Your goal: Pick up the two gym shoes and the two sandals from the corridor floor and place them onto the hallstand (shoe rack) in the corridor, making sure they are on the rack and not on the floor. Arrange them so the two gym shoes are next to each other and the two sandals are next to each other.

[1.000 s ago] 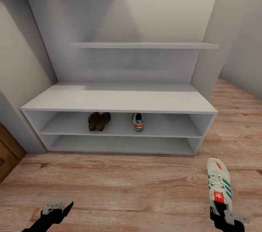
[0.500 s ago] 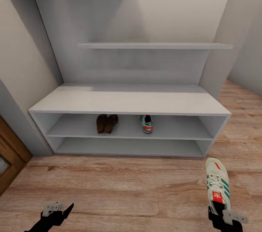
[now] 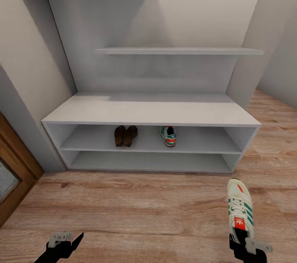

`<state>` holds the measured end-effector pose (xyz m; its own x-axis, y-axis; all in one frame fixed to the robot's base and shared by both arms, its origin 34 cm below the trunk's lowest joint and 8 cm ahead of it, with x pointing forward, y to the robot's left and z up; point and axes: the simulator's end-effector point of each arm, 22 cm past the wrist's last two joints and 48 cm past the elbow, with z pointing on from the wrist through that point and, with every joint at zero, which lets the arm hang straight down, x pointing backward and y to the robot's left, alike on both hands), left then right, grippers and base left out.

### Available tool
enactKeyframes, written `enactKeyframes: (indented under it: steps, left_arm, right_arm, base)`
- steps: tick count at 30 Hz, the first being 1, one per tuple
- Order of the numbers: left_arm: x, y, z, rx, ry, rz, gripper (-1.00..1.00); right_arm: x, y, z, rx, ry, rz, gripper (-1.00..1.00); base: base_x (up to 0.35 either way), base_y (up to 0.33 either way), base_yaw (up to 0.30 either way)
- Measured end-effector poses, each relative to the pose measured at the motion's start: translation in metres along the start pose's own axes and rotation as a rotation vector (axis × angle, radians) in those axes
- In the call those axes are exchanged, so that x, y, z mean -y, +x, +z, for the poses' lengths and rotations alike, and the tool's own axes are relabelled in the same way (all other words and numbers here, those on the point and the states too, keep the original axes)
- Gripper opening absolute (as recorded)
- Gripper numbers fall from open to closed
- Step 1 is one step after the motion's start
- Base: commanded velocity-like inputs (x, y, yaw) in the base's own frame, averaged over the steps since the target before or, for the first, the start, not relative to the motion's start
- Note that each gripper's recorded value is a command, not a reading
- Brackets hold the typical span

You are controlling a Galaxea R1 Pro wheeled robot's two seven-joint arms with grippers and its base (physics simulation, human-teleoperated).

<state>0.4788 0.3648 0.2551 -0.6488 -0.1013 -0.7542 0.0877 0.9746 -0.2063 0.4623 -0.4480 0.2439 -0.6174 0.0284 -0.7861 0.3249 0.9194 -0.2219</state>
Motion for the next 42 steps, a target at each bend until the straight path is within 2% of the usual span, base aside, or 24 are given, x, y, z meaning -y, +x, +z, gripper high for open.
enactKeyframes:
  steps: [4,8,9,11,12,14,15,19,22,24,28,32,34,36,42]
  left_arm:
    - [0.001,0.000,0.000,-0.001,0.003,0.003,1.00]
    - [0.004,0.001,0.001,-0.001,0.007,0.002,1.00]
    - [0.004,0.001,0.001,-0.001,0.008,0.002,1.00]
    - [0.005,0.001,0.001,0.001,0.009,0.003,1.00]
    - [0.006,0.000,0.001,0.003,0.010,0.005,1.00]
    - [0.006,0.000,0.001,0.007,0.011,0.007,1.00]
    - [0.007,0.000,0.001,0.008,0.016,0.010,1.00]
    - [0.014,0.001,0.001,0.003,0.047,0.026,1.00]
    - [0.022,0.002,0.001,-0.003,0.084,0.035,1.00]
    - [0.027,0.003,0.001,-0.005,0.102,0.037,1.00]
    - [0.036,0.004,0.000,-0.008,0.140,0.040,1.00]
    - [0.038,0.004,0.000,-0.010,0.149,0.041,1.00]
    - [0.038,0.005,0.000,-0.011,0.150,0.041,1.00]
    - [0.040,0.006,0.000,-0.015,0.154,0.042,1.00]
    - [0.043,0.010,0.000,-0.031,0.165,0.059,1.00]
  right_arm:
    - [-0.017,0.003,-0.002,-0.012,-0.025,0.001,-1.00]
    - [-0.052,0.003,-0.003,-0.050,-0.075,0.005,-1.00]
    - [-0.068,-0.002,-0.002,-0.069,-0.100,0.007,-1.00]
    - [-0.083,-0.009,0.000,-0.090,-0.121,0.015,-1.00]
    - [-0.099,-0.017,0.001,-0.116,-0.148,0.016,-1.00]
    - [-0.114,-0.026,0.002,-0.148,-0.173,0.021,-1.00]
    - [-0.130,-0.035,0.000,-0.181,-0.200,0.019,-1.00]
    - [-0.161,-0.058,-0.006,-0.251,-0.255,0.015,-1.00]
    - [-0.176,-0.080,-0.007,-0.280,-0.283,0.004,-1.00]
    - [-0.181,-0.096,-0.005,-0.279,-0.292,0.003,-1.00]
    - [-0.195,-0.162,0.011,-0.227,-0.304,0.010,-1.00]
    - [-0.206,-0.222,0.025,-0.178,-0.312,0.030,-1.00]
    - [-0.214,-0.230,0.023,-0.172,-0.323,0.038,-1.00]
    - [-0.233,-0.234,0.016,-0.172,-0.351,0.045,-1.00]
    - [-0.235,-0.235,0.015,-0.170,-0.352,0.044,-1.00]
  base:
    - [-0.019,0.015,0.000]
    - [-0.006,0.005,0.000]
    - [-0.003,0.002,0.000]
    - [-0.002,0.001,0.000]
    - [-0.001,0.001,0.000]
    - [0.000,0.000,0.000]
    - [0.000,0.000,0.000]
    - [0.000,0.000,0.000]
    - [0.000,0.000,0.000]
    - [0.000,0.000,0.000]
    - [0.000,0.000,0.000]
    - [0.000,0.000,0.000]
    - [0.000,0.000,0.000]
    - [0.000,0.000,0.000]
    - [0.000,0.000,0.000]
